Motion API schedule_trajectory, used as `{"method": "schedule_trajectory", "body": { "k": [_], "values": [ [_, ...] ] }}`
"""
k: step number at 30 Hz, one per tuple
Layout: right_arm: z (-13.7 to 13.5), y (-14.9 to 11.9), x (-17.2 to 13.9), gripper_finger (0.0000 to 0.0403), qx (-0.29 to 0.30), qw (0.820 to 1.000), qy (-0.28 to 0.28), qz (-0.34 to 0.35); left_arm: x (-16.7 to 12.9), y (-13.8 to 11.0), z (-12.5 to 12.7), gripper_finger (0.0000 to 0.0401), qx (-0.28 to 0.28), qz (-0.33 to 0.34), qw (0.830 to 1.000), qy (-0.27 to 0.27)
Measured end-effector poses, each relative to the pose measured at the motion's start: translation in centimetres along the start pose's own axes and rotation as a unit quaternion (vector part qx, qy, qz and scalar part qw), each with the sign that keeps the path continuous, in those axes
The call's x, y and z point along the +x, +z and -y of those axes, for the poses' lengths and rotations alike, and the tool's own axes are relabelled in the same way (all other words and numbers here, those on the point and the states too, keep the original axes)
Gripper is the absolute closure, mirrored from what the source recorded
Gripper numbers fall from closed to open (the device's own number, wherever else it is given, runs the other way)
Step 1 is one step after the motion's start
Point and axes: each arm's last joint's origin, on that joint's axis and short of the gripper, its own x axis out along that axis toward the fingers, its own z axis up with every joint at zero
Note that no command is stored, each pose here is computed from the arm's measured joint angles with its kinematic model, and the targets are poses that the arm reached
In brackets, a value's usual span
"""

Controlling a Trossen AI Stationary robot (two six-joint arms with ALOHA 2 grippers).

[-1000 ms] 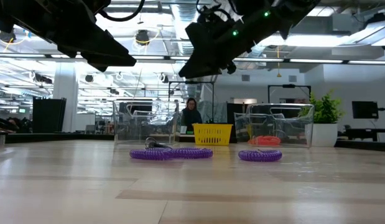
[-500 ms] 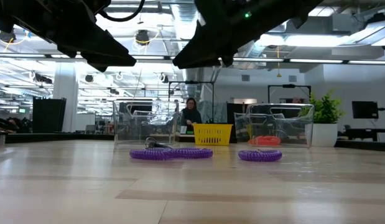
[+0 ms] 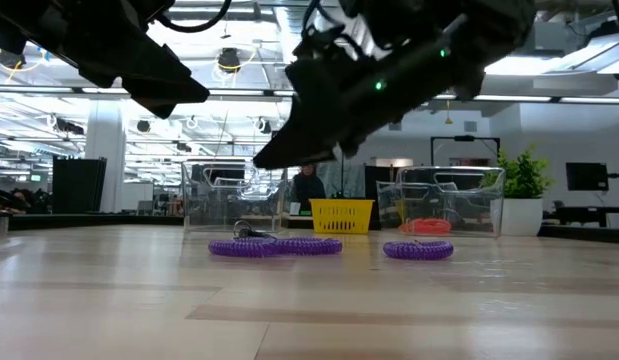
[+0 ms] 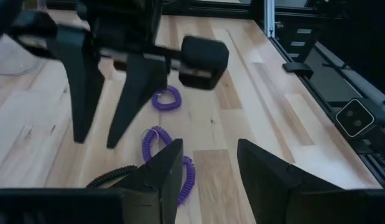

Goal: Sort spring keychains
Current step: Put the black spring keychain into the yellow bin

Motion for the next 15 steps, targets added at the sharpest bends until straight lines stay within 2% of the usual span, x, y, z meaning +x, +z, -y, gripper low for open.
{"method": "schedule_trajectory", "body": {
  "k": [5,10,15],
  "values": [
    [-0.3,-1.5,1.1,0.0301,0.025,0.999,0.024,-0.014,0.0,0.0,0.0,0.0251,-0.005,0.000,1.000,0.000],
    [-0.3,-1.9,1.2,0.0301,0.046,0.998,0.025,-0.032,0.0,0.0,0.0,0.0251,-0.010,0.000,1.000,0.000],
    [-0.4,-2.0,1.2,0.0301,0.053,0.998,0.020,-0.034,-0.2,-1.6,-0.3,0.0251,-0.058,-0.020,0.998,0.005]
  ]
}}
